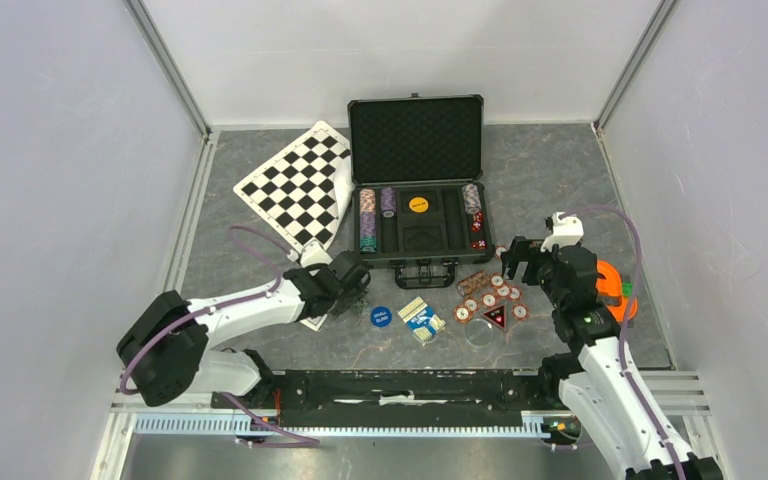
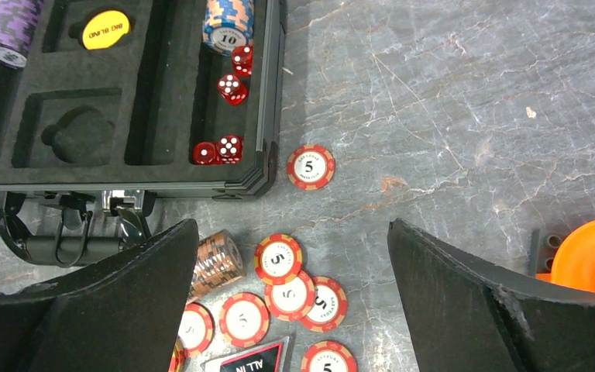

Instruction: Pack up texas hold em set

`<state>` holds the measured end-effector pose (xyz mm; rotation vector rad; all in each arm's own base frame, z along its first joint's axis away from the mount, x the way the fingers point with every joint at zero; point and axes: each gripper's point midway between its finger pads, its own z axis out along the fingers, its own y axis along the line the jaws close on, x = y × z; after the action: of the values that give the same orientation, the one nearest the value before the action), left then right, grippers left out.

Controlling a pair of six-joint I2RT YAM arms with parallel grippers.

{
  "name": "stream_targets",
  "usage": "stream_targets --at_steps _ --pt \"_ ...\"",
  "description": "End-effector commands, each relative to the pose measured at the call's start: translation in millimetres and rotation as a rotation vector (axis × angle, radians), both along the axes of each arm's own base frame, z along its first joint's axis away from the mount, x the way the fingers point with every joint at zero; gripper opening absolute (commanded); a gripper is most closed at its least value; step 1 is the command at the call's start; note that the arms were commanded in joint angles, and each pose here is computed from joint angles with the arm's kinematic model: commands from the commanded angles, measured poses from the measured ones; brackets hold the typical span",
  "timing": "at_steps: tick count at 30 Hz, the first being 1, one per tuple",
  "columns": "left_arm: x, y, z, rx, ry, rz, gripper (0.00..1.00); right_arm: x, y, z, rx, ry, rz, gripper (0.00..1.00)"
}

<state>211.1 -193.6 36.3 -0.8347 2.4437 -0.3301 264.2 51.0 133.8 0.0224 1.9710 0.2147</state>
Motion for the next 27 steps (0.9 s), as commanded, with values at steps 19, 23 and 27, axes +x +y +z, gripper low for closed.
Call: stream_targets --at_steps 19,23,27 --pt "10 -33 47 0.028 -0.147 -0.192 0.02 2 -1 8 0.01 -0.043 -0.014 0.98" --pt "9 -60 83 0.006 -0.178 -0.391 0.02 2 -1 9 0.012 -0.047 -0.013 0.98" --pt "13 -74 111 0.015 -0.21 -0.516 0.02 1 -1 14 0.015 -0.071 -0.017 0.98"
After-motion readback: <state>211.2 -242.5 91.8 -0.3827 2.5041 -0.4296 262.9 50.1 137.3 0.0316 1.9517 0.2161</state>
